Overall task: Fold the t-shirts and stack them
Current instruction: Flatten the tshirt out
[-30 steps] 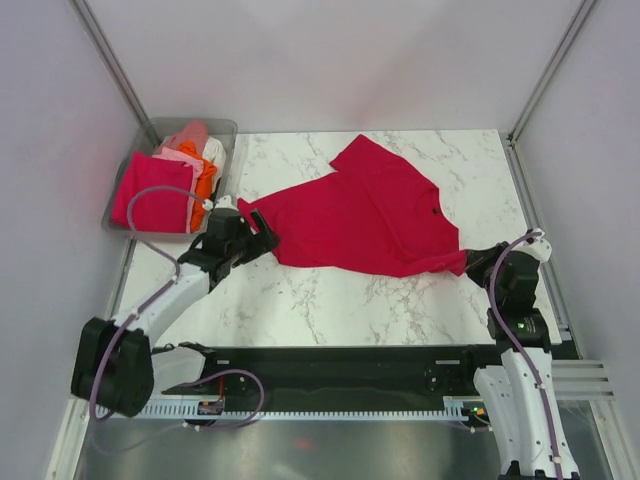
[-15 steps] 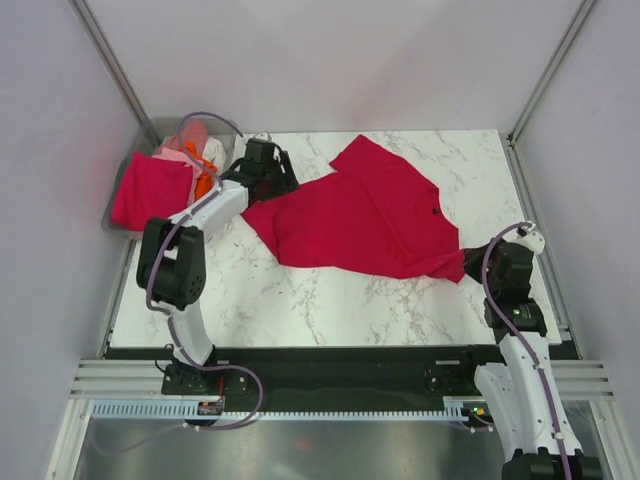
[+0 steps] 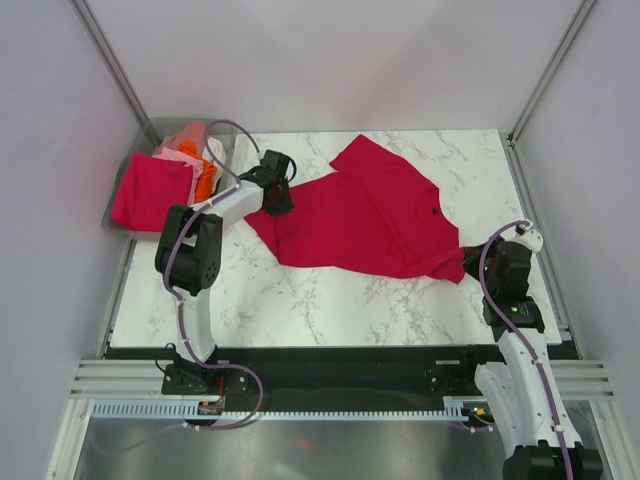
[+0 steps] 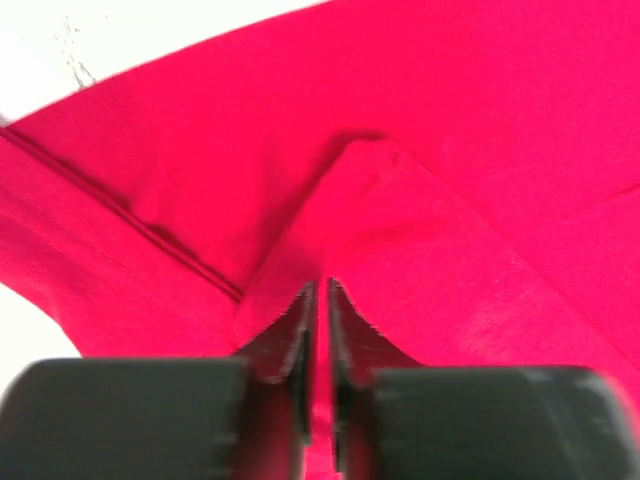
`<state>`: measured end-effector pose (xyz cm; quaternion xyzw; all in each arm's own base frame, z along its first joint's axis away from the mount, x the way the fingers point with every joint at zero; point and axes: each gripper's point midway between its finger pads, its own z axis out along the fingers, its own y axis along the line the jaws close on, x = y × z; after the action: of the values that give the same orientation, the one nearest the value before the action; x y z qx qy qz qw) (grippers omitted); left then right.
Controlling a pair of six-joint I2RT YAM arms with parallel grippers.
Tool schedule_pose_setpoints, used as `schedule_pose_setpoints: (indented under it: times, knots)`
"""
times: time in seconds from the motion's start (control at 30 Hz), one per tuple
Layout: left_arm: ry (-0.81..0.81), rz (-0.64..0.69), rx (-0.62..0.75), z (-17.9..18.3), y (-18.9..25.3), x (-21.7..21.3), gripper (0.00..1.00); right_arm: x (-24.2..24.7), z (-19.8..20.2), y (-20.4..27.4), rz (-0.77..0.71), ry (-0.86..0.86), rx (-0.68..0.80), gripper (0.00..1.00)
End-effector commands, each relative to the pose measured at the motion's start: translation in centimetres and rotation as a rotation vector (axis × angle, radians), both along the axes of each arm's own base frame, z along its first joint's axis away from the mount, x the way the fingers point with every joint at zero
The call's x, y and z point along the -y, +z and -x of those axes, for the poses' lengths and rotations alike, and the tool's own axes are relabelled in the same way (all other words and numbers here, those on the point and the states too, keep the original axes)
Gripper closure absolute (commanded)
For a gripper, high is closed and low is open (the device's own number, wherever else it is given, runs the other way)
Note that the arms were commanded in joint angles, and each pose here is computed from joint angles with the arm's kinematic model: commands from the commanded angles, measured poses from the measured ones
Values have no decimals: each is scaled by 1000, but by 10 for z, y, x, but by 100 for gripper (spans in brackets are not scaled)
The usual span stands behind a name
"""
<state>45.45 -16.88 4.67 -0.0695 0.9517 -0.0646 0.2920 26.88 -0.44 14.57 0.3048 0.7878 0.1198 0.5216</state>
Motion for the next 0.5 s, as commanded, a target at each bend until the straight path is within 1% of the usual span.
schedule_pose_setpoints:
  times: [0.0,0.03,0.1,0.13,0.17,0.2,0.23,0.27,0.47]
  knots:
    - [-11,-39,22,1,8,-7,90,1,-5,6,13,7,36,98]
    - [-9,-36,30,2,12,-8,97,0,-5,5,13,9,34,98]
    - [-2,-38,51,5,23,-11,98,1,-3,5,12,6,36,99]
    - [6,-43,58,7,27,-13,96,0,-3,5,12,9,39,99]
    - [34,-65,70,6,29,-20,66,0,-3,5,10,7,41,98]
    - [50,-71,73,9,31,-24,53,-1,-3,6,9,11,43,98]
    - [52,-74,75,9,31,-25,46,0,-3,6,8,9,44,98]
    - [51,-76,69,9,28,-26,42,-1,-3,7,9,15,46,98]
    - [27,-56,-17,13,-6,-17,43,-4,-2,7,-3,26,45,98]
